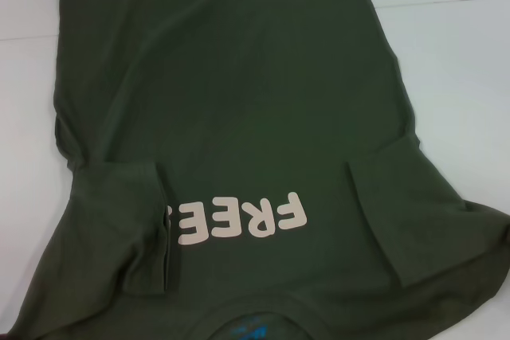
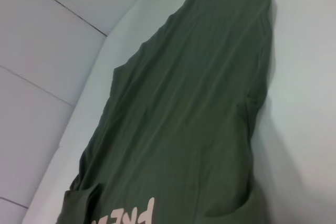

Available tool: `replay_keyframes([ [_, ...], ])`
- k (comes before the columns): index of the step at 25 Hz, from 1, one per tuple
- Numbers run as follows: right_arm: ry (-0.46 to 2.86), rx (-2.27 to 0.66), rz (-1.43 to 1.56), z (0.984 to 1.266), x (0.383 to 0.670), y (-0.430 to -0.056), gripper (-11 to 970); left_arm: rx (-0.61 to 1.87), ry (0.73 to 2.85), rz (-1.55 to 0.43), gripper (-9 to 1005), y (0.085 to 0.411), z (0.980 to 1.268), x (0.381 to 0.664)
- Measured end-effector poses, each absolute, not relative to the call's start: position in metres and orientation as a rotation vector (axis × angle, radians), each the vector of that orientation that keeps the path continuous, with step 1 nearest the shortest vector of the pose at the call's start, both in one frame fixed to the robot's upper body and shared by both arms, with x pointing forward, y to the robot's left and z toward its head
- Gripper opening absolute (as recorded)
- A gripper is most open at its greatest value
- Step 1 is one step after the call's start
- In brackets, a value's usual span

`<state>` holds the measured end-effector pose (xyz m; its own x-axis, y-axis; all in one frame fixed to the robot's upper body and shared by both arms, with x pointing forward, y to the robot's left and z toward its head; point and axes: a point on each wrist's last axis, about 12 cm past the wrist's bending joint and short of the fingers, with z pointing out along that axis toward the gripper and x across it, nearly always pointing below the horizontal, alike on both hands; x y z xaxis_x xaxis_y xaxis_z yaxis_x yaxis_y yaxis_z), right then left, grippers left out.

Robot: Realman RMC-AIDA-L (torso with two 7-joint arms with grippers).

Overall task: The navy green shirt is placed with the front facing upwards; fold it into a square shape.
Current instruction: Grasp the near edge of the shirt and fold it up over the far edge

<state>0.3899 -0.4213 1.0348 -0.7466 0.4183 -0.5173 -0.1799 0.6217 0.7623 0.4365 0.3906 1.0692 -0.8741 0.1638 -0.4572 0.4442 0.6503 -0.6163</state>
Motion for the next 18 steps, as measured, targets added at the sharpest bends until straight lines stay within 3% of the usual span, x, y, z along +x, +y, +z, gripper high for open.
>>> replay_keyframes([
  [18, 2.124, 0.184, 1.122, 1.036, 0.376, -0.424, 12, 0.496, 2.491, -1.095, 27, 0.389, 1.070, 0.437],
])
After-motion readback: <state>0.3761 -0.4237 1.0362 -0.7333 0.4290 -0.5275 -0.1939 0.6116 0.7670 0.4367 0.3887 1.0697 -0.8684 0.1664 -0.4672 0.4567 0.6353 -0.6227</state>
